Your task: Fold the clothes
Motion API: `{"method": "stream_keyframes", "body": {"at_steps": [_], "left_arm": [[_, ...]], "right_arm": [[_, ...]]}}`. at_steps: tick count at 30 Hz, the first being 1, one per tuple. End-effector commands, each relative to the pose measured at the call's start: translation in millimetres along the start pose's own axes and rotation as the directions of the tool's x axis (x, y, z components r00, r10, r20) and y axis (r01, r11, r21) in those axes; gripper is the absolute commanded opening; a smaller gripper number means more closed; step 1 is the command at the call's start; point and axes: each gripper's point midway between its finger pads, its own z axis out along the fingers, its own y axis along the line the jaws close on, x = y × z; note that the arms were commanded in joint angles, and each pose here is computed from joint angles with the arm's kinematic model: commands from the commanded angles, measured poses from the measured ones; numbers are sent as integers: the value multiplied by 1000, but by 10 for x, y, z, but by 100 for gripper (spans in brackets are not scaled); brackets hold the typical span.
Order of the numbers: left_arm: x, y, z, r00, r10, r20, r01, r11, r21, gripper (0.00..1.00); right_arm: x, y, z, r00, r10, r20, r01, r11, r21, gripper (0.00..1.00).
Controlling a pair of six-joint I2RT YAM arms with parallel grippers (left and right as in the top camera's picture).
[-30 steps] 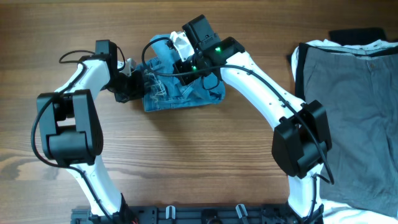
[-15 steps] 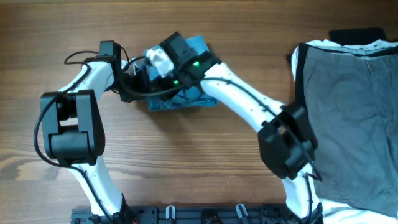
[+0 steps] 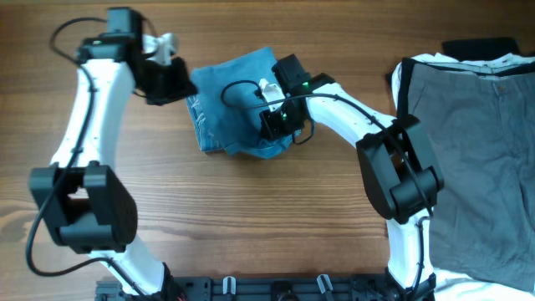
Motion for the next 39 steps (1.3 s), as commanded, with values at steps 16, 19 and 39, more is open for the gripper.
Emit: {"method": "stream_keyframes", "body": {"at_steps": [16,19,39], "left_arm": [[1272,1206,1527,943,-265,-199,161,892,-422,15],[1168,1150,1279,948,-254,-193,152,892,-427,19],[1236,997,588,938,-319,-133,243,882,-404,29]], "right_arm": [[-9,-9,-379,999,8,41,-6,999,-47,5],[-204,99,-672,989,-37,143,43,998,-42,5],[517,-51,472,996,-33,-77,38,997,64,4]]}}
